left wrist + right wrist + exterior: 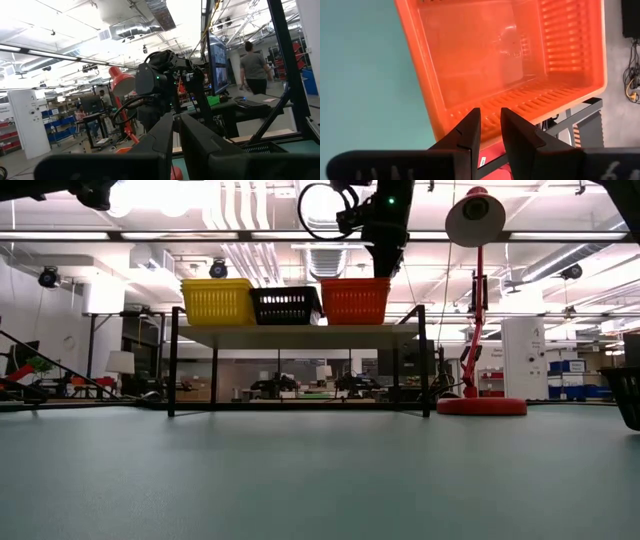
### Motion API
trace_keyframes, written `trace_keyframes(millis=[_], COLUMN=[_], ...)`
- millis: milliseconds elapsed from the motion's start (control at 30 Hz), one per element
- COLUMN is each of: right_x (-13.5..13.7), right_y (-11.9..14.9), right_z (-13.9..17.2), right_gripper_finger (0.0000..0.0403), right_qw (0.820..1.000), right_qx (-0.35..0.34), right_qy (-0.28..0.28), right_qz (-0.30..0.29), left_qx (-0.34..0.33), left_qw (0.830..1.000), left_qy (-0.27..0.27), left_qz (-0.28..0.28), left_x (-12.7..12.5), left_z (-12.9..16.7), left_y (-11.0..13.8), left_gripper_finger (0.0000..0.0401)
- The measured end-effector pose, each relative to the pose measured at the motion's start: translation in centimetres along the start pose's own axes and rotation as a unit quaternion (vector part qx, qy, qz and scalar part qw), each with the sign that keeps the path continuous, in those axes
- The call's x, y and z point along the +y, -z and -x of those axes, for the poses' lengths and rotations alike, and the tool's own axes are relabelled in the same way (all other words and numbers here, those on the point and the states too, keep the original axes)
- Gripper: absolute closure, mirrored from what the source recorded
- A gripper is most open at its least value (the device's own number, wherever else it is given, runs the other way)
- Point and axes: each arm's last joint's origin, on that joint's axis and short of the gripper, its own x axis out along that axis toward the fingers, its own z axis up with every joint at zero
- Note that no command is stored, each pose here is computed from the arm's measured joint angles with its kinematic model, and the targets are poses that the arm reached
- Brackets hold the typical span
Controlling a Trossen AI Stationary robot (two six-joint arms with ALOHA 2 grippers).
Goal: Stack baskets on shelf by color
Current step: Stack the orange bin on top of the orange bin on the shelf, then stack the black bin on top of the black bin on the shelf
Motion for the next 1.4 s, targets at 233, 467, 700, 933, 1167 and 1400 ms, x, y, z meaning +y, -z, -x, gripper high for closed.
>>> trace_keyframes(millis=[233,467,700,933,1167,1400], right_x=[-0.1,0.5,3.8,10.5,17.3,22.5], right_y=[0.2,0.9,1.9,3.4,6.9,11.9], right_z=[0.8,3.6,7.0,8.1,6.8,6.8], right_gripper_finger=[0.0337,0.0358,0.0378,0.0393,0.0394,0.0394], right_qw=[1.000,0.998,0.982,0.965,0.940,0.933], right_qx=[-0.011,-0.048,-0.083,-0.046,0.087,0.178], right_qy=[0.001,-0.007,-0.163,-0.257,-0.329,-0.313], right_qz=[-0.006,-0.037,-0.037,0.018,0.009,0.012], left_qx=[0.000,0.000,-0.004,-0.008,-0.002,-0.002], left_qw=[1.000,1.000,1.000,1.000,1.000,1.000], left_qy=[0.000,0.000,-0.001,-0.003,-0.001,0.000], left_qz=[0.000,0.000,0.002,0.006,0.005,0.016], left_x=[0.0,0.0,0.0,-0.1,-0.3,-0.5], left_z=[0.0,0.0,0.0,-0.3,-0.8,-1.1], left_y=[0.0,0.0,-0.1,-0.2,-0.1,0.0], left_gripper_finger=[0.0384,0.0384,0.0384,0.0384,0.0384,0.0384])
